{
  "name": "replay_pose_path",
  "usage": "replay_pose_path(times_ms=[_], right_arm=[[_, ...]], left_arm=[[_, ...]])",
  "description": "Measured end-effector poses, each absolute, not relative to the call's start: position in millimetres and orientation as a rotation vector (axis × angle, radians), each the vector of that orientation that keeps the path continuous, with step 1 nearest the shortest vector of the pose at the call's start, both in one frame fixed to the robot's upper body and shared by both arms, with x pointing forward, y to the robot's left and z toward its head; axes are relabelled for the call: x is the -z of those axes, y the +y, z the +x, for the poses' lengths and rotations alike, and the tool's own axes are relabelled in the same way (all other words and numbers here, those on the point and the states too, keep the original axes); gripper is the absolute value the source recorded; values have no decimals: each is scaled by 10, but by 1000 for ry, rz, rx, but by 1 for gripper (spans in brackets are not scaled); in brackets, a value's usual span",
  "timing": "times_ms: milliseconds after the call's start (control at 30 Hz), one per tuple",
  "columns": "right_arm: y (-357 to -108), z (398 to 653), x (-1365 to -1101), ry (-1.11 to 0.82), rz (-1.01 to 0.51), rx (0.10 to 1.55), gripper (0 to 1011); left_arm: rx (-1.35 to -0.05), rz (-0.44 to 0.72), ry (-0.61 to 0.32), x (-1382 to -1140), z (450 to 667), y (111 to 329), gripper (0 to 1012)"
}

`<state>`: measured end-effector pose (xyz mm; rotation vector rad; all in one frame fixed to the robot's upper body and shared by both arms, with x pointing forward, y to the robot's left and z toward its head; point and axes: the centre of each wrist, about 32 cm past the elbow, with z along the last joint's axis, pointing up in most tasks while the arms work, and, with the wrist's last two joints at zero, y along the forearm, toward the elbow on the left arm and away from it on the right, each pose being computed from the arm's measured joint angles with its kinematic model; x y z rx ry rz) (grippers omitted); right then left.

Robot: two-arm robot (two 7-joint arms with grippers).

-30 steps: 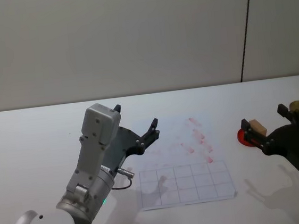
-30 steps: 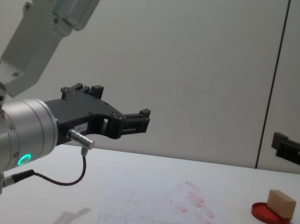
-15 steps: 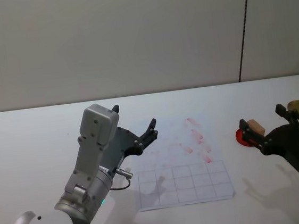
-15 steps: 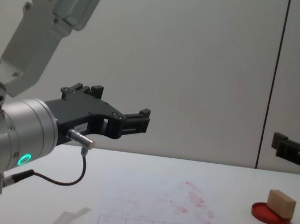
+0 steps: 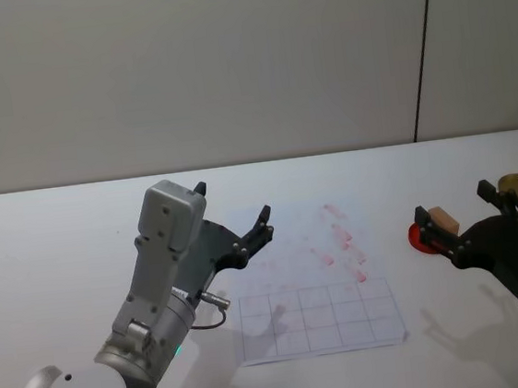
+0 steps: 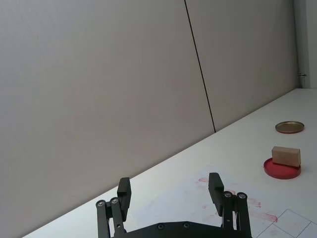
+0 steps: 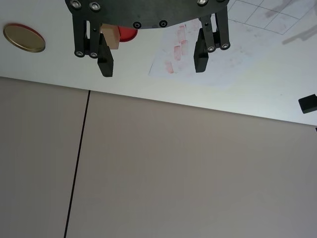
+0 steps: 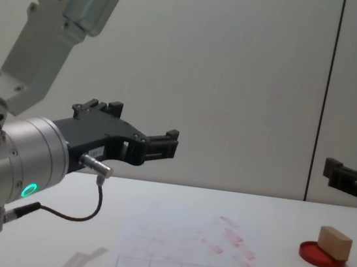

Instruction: Use the one hand to pick up the stamp and affix it onto the A4 paper.

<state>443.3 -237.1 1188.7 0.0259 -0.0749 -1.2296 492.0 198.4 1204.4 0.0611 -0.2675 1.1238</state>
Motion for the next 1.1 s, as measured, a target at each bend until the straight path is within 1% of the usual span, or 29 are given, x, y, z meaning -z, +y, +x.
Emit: replay_pose_path(times_ms=[600, 800, 1100], right_arm=[[-2392, 4480, -11890, -41, -2, 1261, 1001], [-2402, 4564, -11889, 9, -39, 1295, 1001], [-2403, 4775, -11902, 95, -104, 1346, 1001]], left_arm=[[-1124, 61, -268, -12044, 4920, 1984, 993], [-1124, 61, -268, -12044, 4920, 1984, 993], [-1124, 61, -268, -12044, 4920, 1984, 993]])
